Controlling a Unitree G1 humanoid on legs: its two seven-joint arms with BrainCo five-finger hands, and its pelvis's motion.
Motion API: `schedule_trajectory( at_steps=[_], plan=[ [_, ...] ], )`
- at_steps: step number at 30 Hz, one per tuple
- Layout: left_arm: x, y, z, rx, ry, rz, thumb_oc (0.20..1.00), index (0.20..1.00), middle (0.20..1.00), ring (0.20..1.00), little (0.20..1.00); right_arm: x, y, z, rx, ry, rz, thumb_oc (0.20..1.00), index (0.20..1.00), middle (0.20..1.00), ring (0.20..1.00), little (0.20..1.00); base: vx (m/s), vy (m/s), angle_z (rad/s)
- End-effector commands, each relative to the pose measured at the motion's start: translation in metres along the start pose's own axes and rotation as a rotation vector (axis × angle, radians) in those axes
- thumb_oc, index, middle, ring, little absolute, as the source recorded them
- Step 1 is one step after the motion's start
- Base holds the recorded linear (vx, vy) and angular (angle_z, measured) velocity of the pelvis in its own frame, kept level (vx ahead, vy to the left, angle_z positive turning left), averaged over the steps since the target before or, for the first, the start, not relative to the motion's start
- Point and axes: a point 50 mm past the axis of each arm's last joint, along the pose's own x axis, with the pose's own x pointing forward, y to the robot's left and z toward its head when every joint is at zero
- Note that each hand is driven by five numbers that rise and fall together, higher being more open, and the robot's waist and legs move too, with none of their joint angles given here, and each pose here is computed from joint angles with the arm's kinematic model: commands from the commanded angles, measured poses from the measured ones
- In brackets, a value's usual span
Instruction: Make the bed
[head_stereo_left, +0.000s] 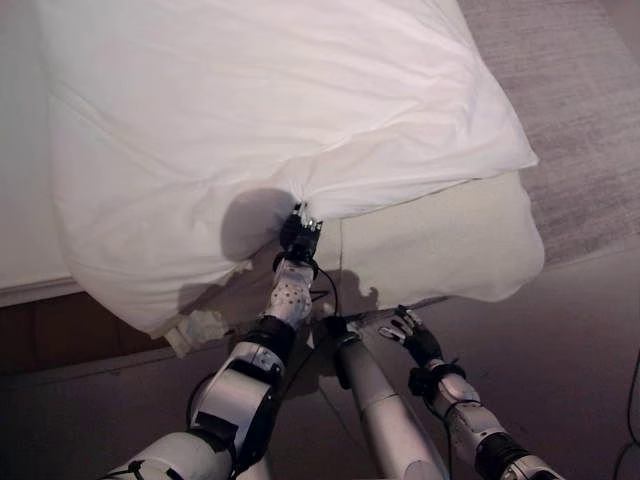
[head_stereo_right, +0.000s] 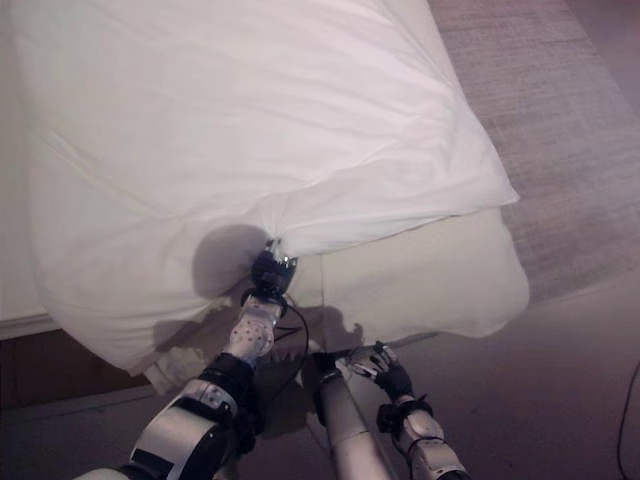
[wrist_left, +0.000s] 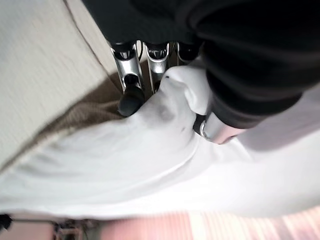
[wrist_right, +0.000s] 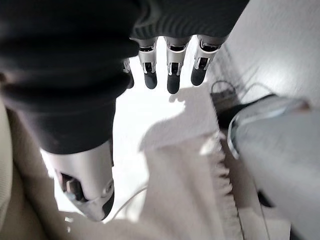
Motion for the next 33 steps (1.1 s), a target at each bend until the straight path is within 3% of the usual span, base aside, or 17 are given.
schedule_trajectory(
  at_steps=[1, 8, 13, 18, 24, 33],
  plan=[
    [0.001, -0.038, 0.015, -0.008, -0.117, -0.209, 0.200, 0.200, 0.200, 0.200, 0.200, 0.008, 0.022, 0.025, 0.231, -0.139, 0.131, 1.000, 1.000, 1.000, 1.000, 1.000, 0.00, 0.013, 0.14],
    [-0.015, -0.038, 0.041, -0.097, -0.203, -0.303, 0.200, 0.200, 0.200, 0.200, 0.200, 0.022, 0.068, 0.066, 0.610, -0.234, 0.320, 1.000, 1.000, 1.000, 1.000, 1.000, 0.02, 0.022, 0.11],
    [-0.026, -0.034, 0.061, -0.089, -0.277, -0.321, 0.200, 0.200, 0.200, 0.200, 0.200, 0.027, 0.086, 0.092, 0.761, -0.285, 0.391, 1.000, 1.000, 1.000, 1.000, 1.000, 0.03, 0.011, 0.13],
    [-0.039, -0.033, 0.100, -0.074, -0.441, -0.303, 0.200, 0.200, 0.200, 0.200, 0.200, 0.028, 0.113, 0.149, 1.028, -0.420, 0.560, 1.000, 1.000, 1.000, 1.000, 1.000, 0.04, 0.003, 0.27],
    [-0.049, -0.039, 0.125, -0.018, -0.550, -0.299, 0.200, 0.200, 0.200, 0.200, 0.200, 0.022, 0.109, 0.187, 1.104, -0.565, 0.614, 1.000, 1.000, 1.000, 1.000, 1.000, 0.02, 0.029, 0.16],
    [-0.063, -0.034, 0.158, 0.133, -0.668, -0.258, 0.200, 0.200, 0.200, 0.200, 0.200, 0.012, 0.074, 0.221, 1.130, -0.760, 0.552, 1.000, 1.000, 1.000, 1.000, 1.000, 0.01, 0.011, 0.04]
  ],
)
